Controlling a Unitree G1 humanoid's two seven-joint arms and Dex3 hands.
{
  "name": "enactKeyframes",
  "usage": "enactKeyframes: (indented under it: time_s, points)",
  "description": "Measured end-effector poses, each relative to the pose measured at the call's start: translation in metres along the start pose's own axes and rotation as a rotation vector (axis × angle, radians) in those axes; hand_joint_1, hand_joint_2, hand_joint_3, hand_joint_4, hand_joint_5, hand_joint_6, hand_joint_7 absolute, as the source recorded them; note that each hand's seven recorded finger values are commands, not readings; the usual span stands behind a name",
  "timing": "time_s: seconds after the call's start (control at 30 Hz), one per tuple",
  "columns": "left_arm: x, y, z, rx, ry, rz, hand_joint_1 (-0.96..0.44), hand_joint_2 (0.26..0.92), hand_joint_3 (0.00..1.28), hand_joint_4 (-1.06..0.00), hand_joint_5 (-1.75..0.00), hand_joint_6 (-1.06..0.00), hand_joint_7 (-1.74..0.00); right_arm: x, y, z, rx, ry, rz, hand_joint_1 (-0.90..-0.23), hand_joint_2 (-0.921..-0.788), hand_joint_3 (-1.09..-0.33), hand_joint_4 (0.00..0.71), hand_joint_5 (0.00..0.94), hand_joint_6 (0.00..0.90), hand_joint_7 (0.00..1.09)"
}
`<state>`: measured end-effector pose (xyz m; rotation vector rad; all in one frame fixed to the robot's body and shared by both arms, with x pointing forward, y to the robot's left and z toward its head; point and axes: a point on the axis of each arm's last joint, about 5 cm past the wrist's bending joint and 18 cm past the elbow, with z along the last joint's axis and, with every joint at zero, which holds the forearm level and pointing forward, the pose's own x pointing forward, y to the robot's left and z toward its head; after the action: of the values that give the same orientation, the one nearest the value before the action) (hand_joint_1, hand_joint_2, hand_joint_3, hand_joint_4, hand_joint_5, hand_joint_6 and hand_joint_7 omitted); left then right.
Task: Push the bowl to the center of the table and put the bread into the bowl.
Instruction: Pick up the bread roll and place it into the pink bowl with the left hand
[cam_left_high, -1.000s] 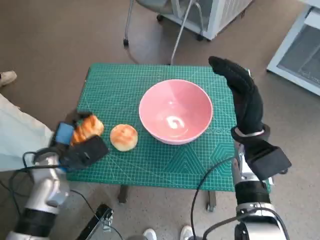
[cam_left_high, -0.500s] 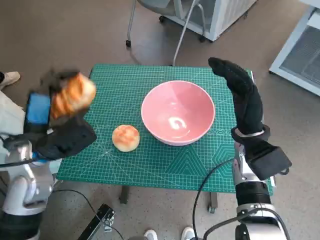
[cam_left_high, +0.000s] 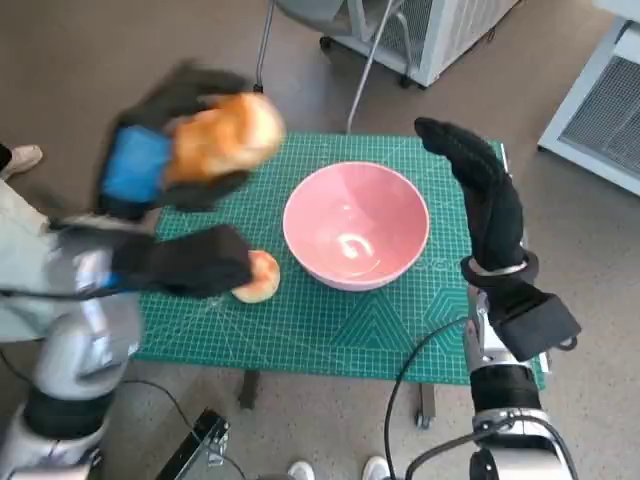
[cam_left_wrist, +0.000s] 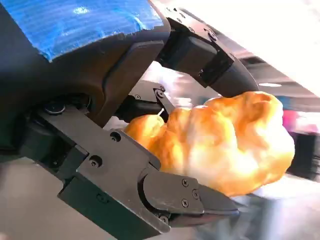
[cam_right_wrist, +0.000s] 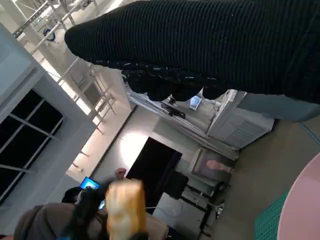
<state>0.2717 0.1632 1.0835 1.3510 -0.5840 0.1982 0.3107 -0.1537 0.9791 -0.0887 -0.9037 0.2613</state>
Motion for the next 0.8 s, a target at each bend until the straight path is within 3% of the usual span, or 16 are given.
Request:
enactKeyframes:
  time_s: [0.2,0.53,0.8]
  points:
    - [0.013,-0.025,0.015,0.025,-0.137,-0.084,0.0,0.894,0.05,-0.76,-1.08,-0.71,-1.09,-0.0023,0.0,0.0,-0.001,0.004,-0.003,-0.534,-0.921,-0.755,0.374,0.03,0.035,0.89]
    - [0.019,-0.076,0.023,0.118,-0.303,-0.233,0.0,0.92,0.1,-0.63,-1.15,-0.61,-1.27,-0.006,0.0,0.0,-0.004,-0.001,-0.015,-0.538,-0.921,-0.75,0.374,0.03,0.037,0.89]
    - [0.021,-0.107,0.026,0.181,-0.386,-0.349,0.0,0.92,0.09,-0.63,-1.29,-0.65,-1.08,-0.0085,-0.002,0.003,-0.017,-0.012,-0.04,-0.543,-0.921,-0.747,0.375,0.03,0.038,0.89]
